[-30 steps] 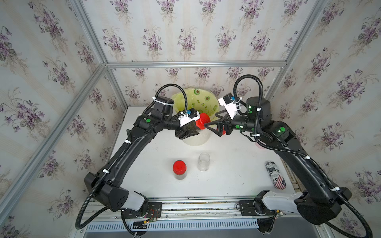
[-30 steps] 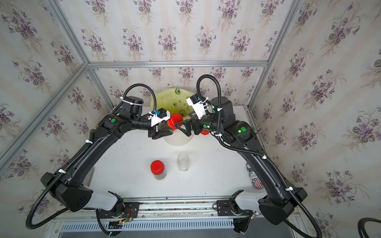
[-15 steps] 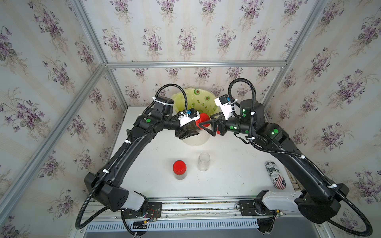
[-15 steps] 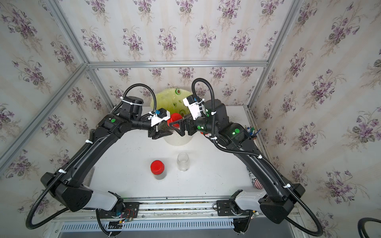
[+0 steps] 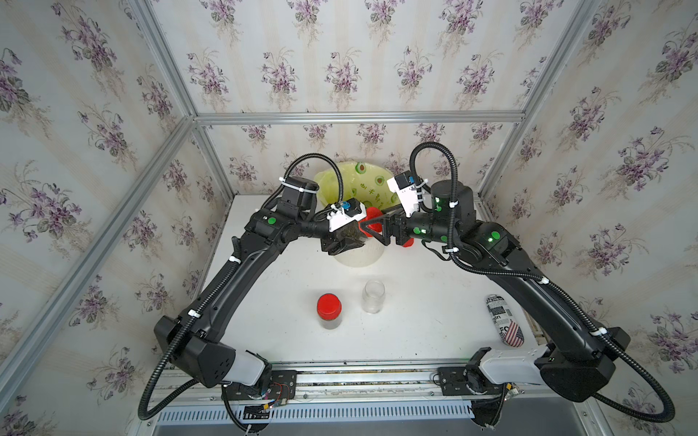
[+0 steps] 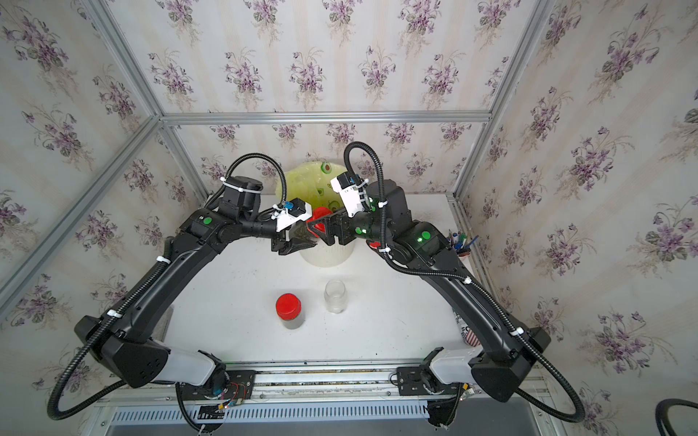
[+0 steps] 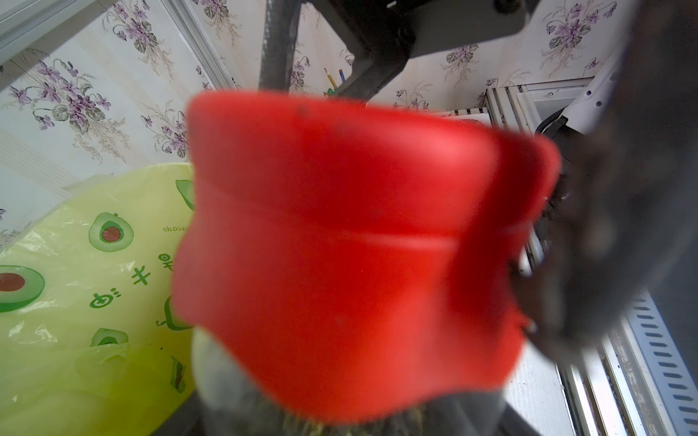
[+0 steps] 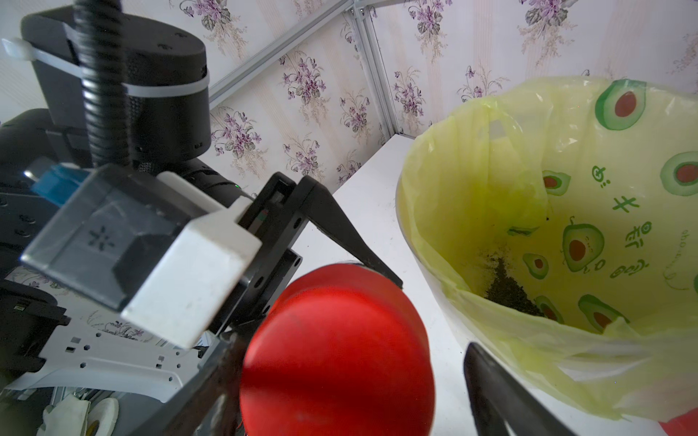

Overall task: Empty moldy tea leaves from jars
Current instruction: Unscrew the lid from the jar.

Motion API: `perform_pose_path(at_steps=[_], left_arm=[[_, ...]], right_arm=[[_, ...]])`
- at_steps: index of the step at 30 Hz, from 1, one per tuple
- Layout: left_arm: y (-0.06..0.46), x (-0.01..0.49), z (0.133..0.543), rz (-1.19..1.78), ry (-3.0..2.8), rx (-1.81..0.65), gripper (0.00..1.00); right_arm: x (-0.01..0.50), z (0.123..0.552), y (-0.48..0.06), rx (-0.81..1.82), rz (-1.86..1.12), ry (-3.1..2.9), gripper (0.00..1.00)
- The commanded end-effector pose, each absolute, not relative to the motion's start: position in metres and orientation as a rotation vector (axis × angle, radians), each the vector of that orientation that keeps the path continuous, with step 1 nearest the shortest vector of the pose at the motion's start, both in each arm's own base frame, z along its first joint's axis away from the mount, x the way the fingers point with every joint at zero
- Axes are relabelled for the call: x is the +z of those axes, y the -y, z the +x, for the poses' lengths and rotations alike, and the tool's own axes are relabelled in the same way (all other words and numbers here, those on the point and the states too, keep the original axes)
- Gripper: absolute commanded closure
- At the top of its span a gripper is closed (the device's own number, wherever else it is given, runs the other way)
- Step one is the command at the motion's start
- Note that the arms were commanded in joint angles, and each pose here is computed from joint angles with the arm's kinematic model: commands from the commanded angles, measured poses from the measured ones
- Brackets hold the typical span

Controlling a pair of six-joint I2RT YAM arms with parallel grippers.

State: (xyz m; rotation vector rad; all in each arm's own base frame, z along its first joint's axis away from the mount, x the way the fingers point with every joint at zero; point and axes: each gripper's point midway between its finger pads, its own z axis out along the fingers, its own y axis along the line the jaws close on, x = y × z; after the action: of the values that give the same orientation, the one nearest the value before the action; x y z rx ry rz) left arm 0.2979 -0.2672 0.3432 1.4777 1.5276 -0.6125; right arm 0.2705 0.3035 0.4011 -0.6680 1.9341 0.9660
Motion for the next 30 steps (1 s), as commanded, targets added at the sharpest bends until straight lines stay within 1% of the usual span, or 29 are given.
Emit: perform_pose_path(at_steps=[1,4,11,13,20,30], left_arm=[[0.269,0.347,0.298,1.481,-1.5,-0.617,0.26],[0.269,0.347,0.298,1.481,-1.498,-0.614,0.26],[0.269,0.348,0.297,1.482,-1.495,-0.62,0.26],[0.269,0.348,0.297,1.482,-1.495,-0.619,0.26],[0.269,0.352,0.295,1.479,-1.486,-0.619,0.26],[0.268,0.351,0.294,1.481,-1.485,-0.621,0.26]], right_arm=[[0.407,0.272,-0.306,0.976,-0.669,-1.908,0.16],[0.407,0.273,-0.307,0.975,-0.673,-1.907,0.2],[0.403,0.271,-0.304,0.923,-0.733,-1.907,0.38],[0.405,0.268,-0.304,0.912,-0.764,-1.894,0.41],[0.413,0.261,-0.308,0.872,-0.918,-1.817,0.47],[0.419,0.241,-0.312,0.797,-1.22,-1.656,0.5]])
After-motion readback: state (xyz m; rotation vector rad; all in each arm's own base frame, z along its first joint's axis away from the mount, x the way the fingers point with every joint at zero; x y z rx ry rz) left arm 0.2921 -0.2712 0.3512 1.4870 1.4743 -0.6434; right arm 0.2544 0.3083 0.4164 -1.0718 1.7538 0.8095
